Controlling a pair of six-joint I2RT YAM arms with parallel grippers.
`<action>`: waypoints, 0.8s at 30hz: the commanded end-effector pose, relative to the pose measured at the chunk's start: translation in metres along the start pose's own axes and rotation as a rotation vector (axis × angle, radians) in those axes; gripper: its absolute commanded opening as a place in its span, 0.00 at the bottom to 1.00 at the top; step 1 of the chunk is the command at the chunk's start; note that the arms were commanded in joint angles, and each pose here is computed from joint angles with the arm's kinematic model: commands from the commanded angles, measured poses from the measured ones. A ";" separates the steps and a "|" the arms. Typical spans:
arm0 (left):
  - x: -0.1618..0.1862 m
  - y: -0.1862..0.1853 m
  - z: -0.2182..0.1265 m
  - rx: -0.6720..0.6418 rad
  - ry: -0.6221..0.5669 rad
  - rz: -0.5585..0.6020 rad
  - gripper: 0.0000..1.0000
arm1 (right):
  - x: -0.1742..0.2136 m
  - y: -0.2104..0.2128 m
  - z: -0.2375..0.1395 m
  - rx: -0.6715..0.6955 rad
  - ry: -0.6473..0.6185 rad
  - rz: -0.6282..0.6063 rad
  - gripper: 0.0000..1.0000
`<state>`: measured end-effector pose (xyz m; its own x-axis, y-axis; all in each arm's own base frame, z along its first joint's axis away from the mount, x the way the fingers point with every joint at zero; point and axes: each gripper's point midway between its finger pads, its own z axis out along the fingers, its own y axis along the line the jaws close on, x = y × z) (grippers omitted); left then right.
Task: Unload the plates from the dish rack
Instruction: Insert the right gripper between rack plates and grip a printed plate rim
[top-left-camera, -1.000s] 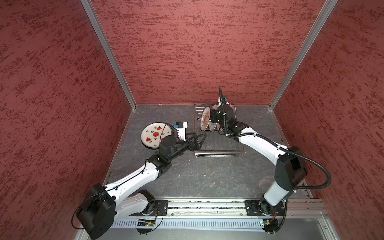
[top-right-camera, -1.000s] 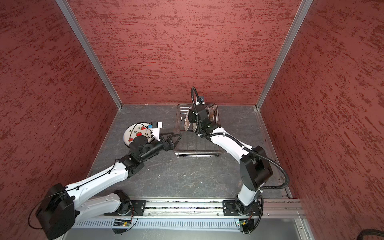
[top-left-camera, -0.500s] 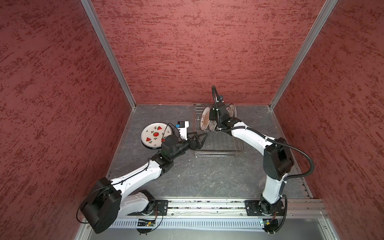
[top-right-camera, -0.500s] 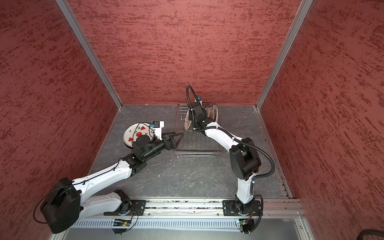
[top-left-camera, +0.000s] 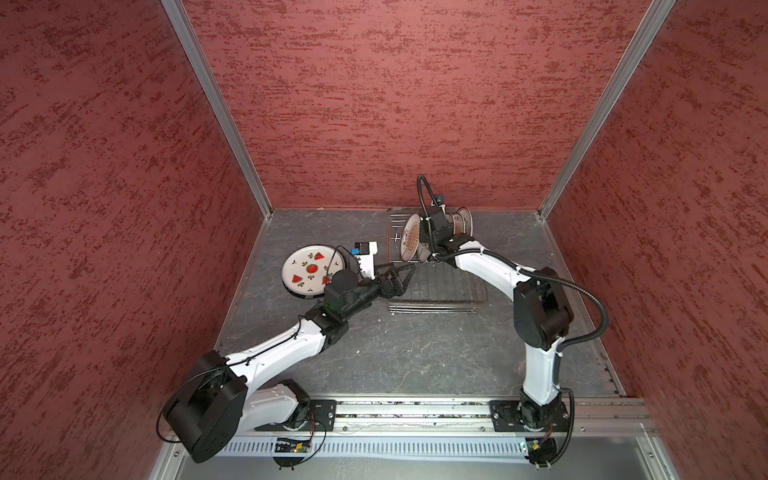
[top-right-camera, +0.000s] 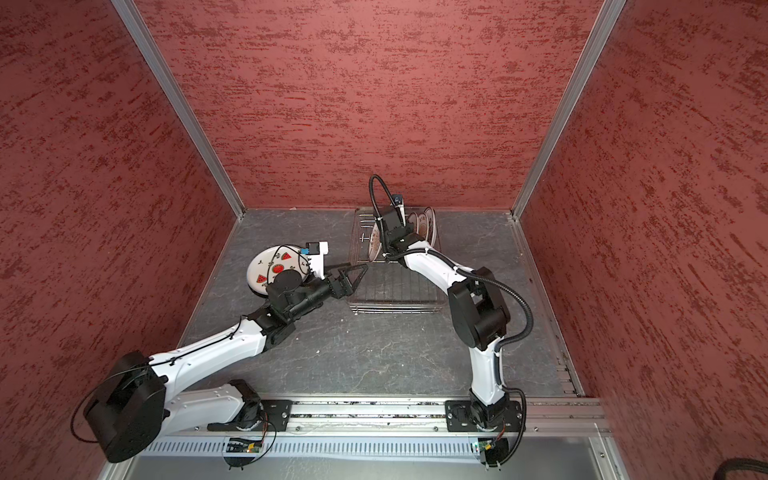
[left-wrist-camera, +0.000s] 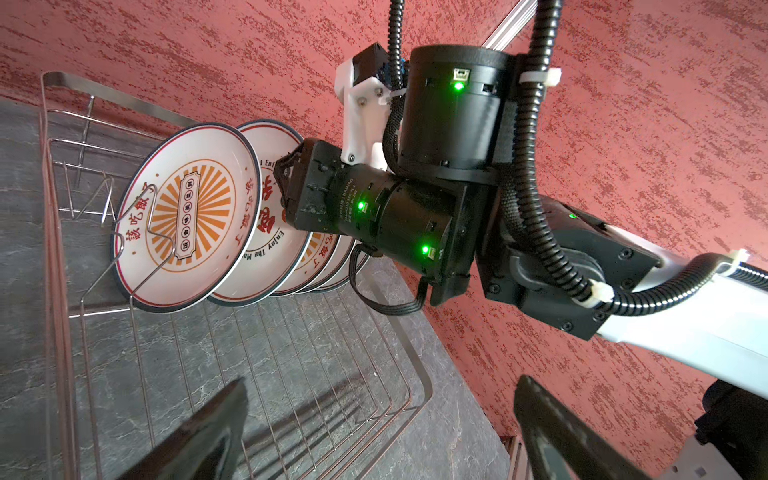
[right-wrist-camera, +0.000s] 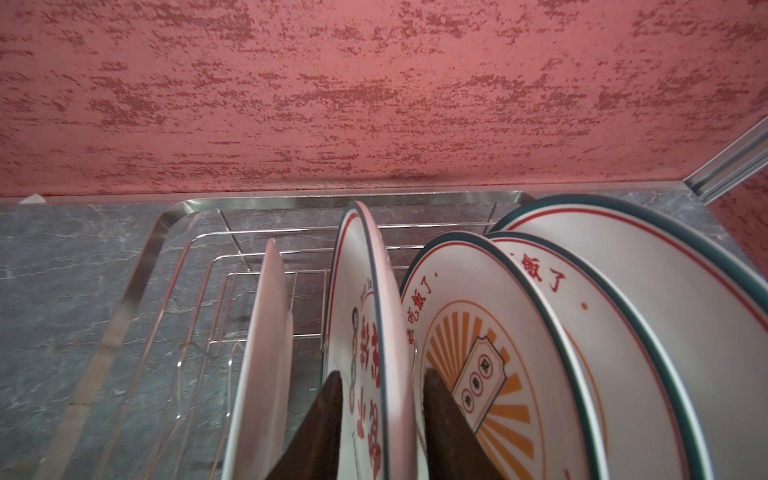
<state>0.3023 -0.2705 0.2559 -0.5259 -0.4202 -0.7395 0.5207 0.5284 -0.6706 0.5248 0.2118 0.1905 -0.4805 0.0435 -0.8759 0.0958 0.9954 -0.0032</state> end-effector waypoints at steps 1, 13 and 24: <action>-0.005 0.000 0.000 -0.002 -0.027 -0.002 0.99 | -0.010 -0.010 0.005 0.059 -0.025 0.023 0.33; -0.006 0.003 0.002 -0.009 -0.040 -0.010 0.99 | -0.027 -0.020 -0.006 0.123 -0.079 0.018 0.16; -0.006 0.010 0.003 -0.041 -0.050 -0.010 0.99 | -0.060 -0.019 -0.033 0.168 -0.185 -0.007 0.08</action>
<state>0.3107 -0.2685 0.2517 -0.5155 -0.4486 -0.7301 0.4923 0.5423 -0.6808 0.5225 0.1988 0.1980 -0.4429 -0.0278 -0.8961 0.1916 0.9735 -0.1249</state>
